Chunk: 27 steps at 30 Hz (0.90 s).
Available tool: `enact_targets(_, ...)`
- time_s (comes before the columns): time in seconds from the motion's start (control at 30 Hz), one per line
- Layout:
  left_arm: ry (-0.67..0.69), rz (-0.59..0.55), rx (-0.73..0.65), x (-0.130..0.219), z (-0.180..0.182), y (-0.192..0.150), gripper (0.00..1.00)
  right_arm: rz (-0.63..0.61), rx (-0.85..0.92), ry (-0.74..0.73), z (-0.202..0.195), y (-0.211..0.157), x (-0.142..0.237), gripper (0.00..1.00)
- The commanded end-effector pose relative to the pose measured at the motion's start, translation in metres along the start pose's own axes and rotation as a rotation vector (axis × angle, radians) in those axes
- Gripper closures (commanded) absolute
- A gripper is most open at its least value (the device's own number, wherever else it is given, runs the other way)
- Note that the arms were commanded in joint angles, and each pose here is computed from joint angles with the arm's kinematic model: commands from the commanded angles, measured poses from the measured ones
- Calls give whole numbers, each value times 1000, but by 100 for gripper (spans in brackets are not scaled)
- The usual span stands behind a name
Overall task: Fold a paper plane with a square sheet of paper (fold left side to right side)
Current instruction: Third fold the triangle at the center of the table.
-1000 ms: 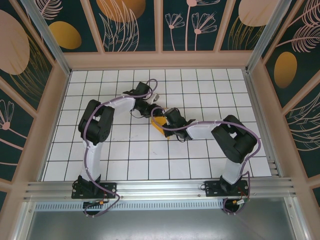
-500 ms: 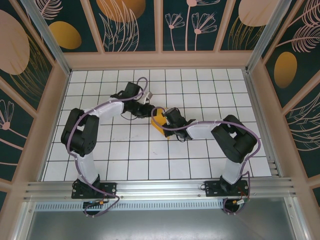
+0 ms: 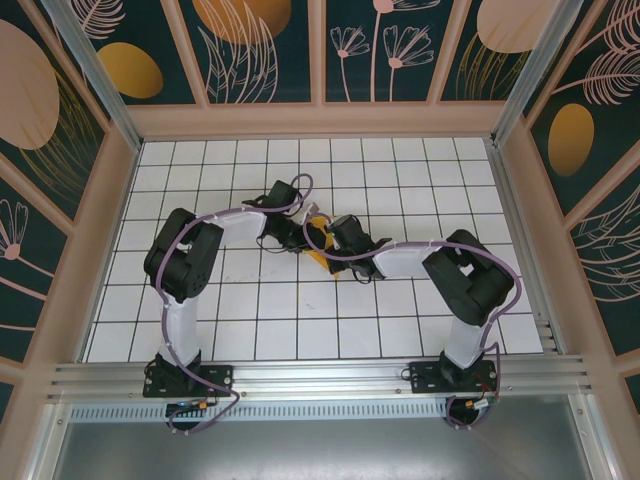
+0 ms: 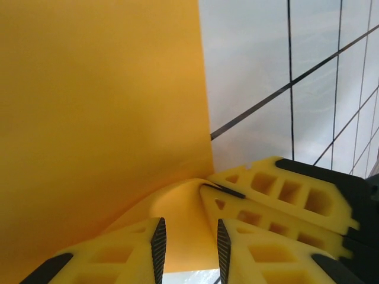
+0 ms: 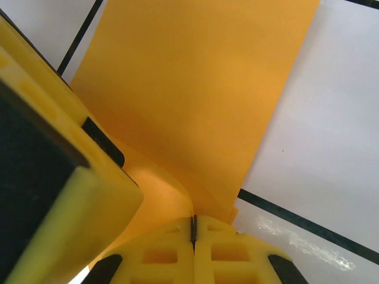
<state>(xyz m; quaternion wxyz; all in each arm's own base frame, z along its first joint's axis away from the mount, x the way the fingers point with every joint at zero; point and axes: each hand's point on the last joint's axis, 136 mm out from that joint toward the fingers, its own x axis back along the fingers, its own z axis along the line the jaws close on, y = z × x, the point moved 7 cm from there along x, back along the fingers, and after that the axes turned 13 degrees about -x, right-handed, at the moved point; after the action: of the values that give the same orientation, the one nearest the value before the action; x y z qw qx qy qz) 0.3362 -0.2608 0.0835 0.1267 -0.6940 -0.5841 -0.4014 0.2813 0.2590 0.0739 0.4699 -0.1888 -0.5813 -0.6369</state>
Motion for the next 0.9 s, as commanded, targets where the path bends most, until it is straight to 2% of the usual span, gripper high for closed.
enact_targets(0.0, 43, 22, 20, -9, 12, -8, 68, 148, 7, -46, -14, -34, -13, 100)
enact_targets(0.3, 123, 77, 66, -25, 39, -30, 69, 105, 1, -12, -6, -17, -3, 100)
enact_targets(0.47, 155, 97, 85, -31, 48, -39, 70, 36, -33, 57, 2, 10, 24, 85)
enact_targets(0.6, 160, 101, 89, -32, 50, -41, 70, 27, -75, 132, 1, 23, 50, 72)
enact_targets(0.7, 160, 96, 88, -31, 49, -40, 70, 63, -93, 233, 6, 20, 64, 68)
enact_targets(0.87, 161, 90, 85, -30, 48, -39, 71, 192, -140, 448, 25, 5, 67, 69)
